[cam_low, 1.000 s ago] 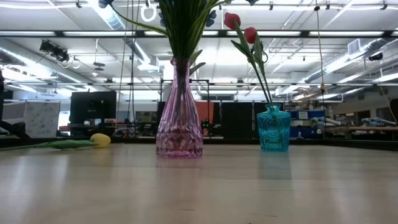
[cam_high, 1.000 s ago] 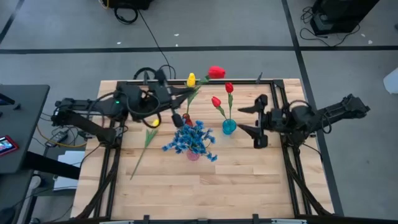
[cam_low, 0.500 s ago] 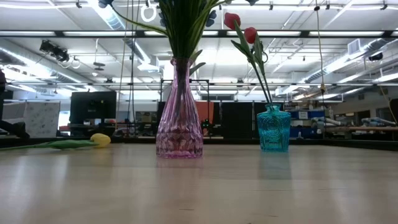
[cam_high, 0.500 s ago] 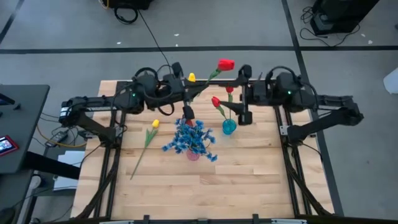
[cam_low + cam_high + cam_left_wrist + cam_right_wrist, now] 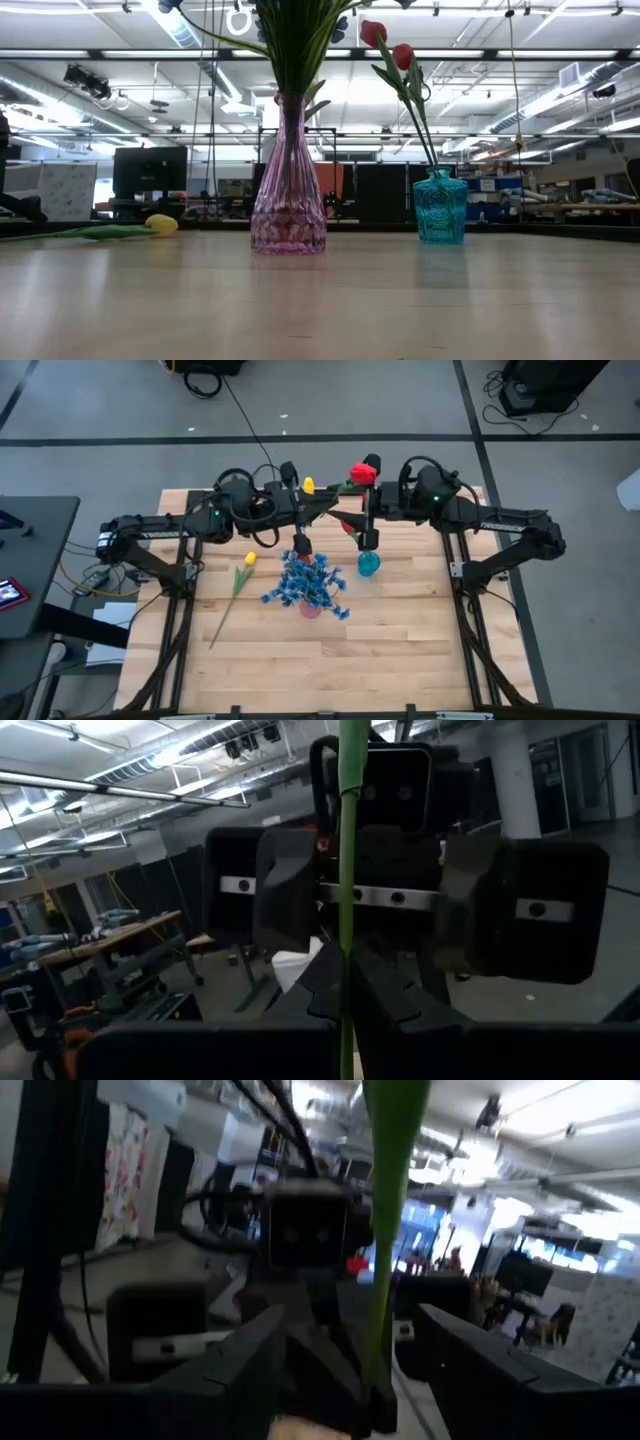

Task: Sort flowers into vase by color
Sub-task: Put the red tulip into the blue transparent vase

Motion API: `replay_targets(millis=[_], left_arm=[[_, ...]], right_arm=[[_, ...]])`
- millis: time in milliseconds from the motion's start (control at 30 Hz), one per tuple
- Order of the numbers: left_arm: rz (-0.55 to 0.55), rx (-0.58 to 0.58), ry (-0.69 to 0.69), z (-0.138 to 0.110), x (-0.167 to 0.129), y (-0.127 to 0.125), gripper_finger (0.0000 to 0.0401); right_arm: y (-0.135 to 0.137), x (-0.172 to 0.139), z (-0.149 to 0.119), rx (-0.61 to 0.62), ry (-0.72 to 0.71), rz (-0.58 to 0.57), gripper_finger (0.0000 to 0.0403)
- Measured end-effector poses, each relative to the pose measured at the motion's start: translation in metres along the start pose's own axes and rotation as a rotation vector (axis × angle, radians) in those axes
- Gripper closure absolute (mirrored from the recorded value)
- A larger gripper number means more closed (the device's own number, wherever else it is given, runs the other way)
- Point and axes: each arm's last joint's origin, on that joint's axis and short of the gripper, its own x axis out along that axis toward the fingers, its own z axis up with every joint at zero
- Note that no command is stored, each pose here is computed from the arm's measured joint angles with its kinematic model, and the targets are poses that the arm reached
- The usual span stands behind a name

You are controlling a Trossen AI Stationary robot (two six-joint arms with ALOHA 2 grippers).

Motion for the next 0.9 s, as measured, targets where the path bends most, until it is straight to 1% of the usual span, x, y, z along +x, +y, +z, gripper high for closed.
replay_targets(millis=[167, 533, 700, 800, 900], left_arm=[[-0.003, 0.025, 0.006, -0.0005, -0.0001, -0.0002, 0.0385], [-0.013, 0.03, 0.04, -0.0048, 0.0008, -0.0015, 0.038], [-0.008, 0.028, 0.042, -0.0049, 0.0008, -0.0014, 0.0378], [0.018, 0.014, 0.057, -0.0052, 0.0002, -0.0007, 0.0366], [0.02, -0.002, 0.052, -0.0007, -0.004, 0.0016, 0.0341]], right_arm=[[-0.0012, 0.0005, 0.0051, -0.007, -0.051, -0.012, 0.0207], [-0.0025, -0.0014, 0.0062, -0.007, -0.047, -0.021, 0.0311], [-0.0056, -0.0018, 0.0039, 0.016, -0.029, -0.03, 0.036], [-0.0078, -0.0022, 0.0008, 0.025, -0.002, -0.033, 0.0381], [-0.0092, -0.004, -0.0012, 0.029, 0.028, -0.033, 0.0388]])
